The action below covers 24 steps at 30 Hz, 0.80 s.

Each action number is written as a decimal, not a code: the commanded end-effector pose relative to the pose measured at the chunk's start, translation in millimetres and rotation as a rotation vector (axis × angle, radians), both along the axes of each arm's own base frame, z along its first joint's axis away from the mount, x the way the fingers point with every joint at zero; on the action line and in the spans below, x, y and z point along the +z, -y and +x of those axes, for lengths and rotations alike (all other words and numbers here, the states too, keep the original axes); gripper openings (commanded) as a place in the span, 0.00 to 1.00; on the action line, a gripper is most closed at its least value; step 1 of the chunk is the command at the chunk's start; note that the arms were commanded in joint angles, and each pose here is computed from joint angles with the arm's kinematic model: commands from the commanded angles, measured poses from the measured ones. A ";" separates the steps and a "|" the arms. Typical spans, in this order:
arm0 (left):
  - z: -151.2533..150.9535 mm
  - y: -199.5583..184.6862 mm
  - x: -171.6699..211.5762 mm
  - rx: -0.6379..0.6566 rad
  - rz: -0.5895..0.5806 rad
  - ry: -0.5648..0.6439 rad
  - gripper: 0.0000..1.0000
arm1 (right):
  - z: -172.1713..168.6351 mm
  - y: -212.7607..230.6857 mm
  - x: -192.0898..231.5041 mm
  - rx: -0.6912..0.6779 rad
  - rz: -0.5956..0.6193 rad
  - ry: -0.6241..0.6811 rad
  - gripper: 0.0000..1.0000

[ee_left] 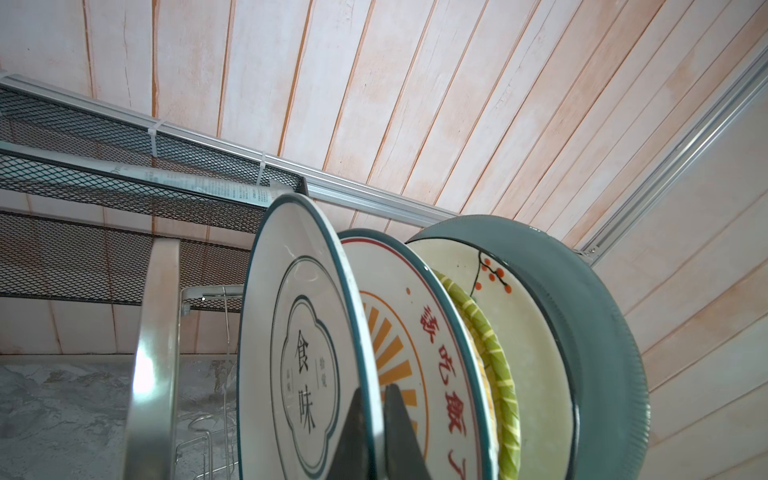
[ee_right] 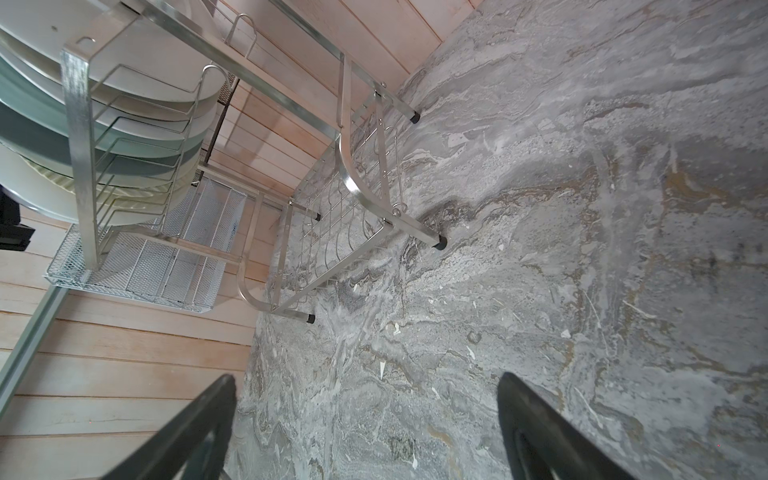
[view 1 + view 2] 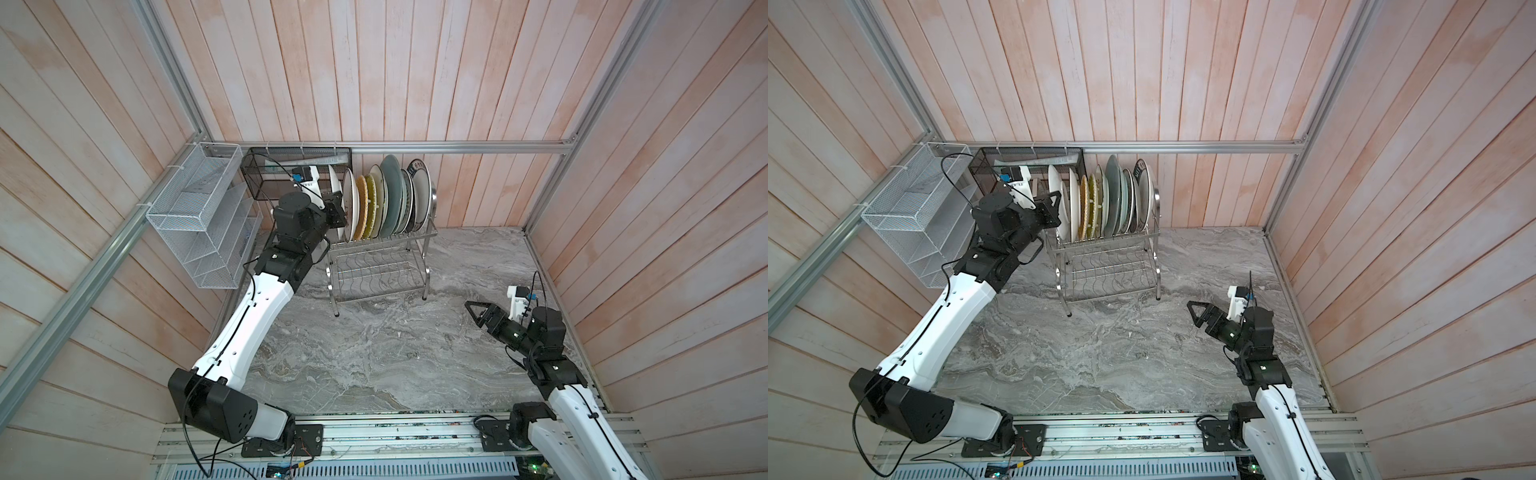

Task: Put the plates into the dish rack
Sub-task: 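Lower the green-rimmed plate into the rack before the sunburst plate with the left gripper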

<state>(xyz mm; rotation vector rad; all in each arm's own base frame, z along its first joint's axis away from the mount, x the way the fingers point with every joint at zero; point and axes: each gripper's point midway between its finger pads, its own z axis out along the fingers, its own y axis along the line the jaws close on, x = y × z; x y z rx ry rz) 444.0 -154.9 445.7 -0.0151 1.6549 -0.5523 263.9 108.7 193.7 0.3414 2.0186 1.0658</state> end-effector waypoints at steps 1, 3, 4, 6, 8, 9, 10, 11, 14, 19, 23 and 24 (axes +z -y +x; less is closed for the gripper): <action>-3.0 2.3 14.1 0.004 0.053 0.040 0.00 | -1.7 -3.3 0.1 0.014 0.011 0.012 0.98; -3.1 4.7 10.4 0.000 0.063 0.034 0.00 | -1.8 -3.9 -1.0 0.017 0.017 0.010 0.98; -3.2 5.4 8.6 -0.004 0.061 0.034 0.00 | -1.9 -4.1 -0.8 0.018 0.018 0.010 0.98; -4.0 10.0 4.1 -0.013 0.075 0.030 0.00 | -2.0 -4.1 -0.6 0.018 0.017 0.011 0.98; -4.8 12.4 1.4 -0.010 0.088 0.029 0.00 | -2.4 -4.1 -1.0 0.019 0.016 0.010 0.98; -6.1 13.7 0.9 -0.013 0.086 0.031 0.00 | -2.4 -4.0 -0.4 0.018 0.016 0.010 0.98; -6.6 14.3 0.3 -0.016 0.080 0.033 0.00 | -2.9 -4.2 -1.0 0.020 0.016 0.008 0.98; -7.7 15.3 -0.8 -0.021 0.074 0.034 0.01 | -3.2 -4.5 -1.3 0.020 0.016 0.006 0.98; -10.6 20.8 -2.7 -0.033 0.087 0.037 0.08 | -3.3 -3.9 -1.5 0.018 0.015 0.006 0.98; -14.9 29.7 -3.0 -0.034 0.148 0.057 0.09 | -4.1 -4.6 -3.2 0.021 0.019 0.001 0.98; -17.2 28.6 -4.8 -0.031 0.144 0.056 0.16 | -4.3 -4.8 -3.9 0.022 0.020 -0.001 0.98; -17.7 28.3 -4.6 -0.031 0.142 0.055 0.18 | -4.3 -4.8 -2.7 0.023 0.021 0.001 0.98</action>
